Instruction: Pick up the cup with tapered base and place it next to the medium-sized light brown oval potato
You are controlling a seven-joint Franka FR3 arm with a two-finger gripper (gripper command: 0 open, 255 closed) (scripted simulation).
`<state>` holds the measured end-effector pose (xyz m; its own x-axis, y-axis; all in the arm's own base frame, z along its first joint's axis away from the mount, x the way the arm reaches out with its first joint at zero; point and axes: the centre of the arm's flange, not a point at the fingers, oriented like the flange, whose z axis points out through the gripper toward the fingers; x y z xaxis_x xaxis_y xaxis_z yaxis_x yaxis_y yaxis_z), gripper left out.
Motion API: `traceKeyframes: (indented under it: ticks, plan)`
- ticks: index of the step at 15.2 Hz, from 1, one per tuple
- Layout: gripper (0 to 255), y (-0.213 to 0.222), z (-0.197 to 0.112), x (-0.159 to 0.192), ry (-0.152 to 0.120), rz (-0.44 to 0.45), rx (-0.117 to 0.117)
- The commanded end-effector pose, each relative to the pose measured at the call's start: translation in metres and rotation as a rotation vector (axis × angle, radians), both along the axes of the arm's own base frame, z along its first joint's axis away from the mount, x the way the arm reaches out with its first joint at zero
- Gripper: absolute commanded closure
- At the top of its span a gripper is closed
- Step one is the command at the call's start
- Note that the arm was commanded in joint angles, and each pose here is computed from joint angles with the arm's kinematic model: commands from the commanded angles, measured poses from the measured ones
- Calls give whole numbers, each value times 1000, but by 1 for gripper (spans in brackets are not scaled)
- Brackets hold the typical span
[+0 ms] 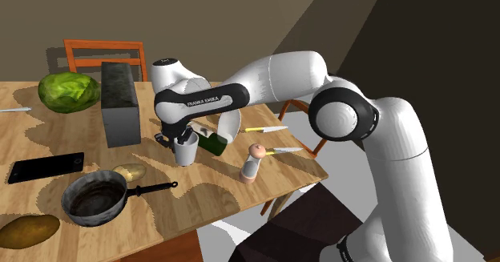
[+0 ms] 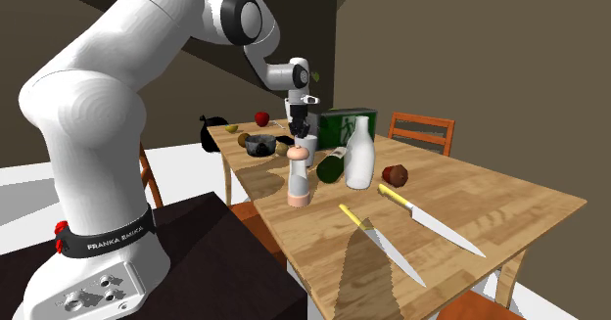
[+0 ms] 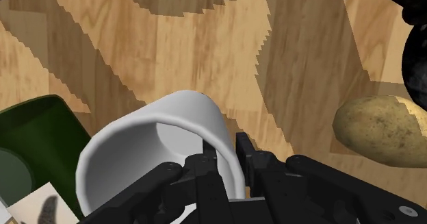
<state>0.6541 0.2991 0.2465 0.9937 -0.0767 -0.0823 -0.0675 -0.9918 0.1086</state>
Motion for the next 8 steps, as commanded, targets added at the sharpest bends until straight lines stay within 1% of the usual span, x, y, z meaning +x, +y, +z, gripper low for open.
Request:
traceKeyframes:
  ticks: [1, 2, 7, 8]
  plan:
    - [255, 0, 0, 0, -1, 0, 0]
    - [0, 0, 0, 0, -1, 0, 0]
    - [0, 0, 0, 0, -1, 0, 0]
    - [0, 1, 13, 1, -1, 0, 0]
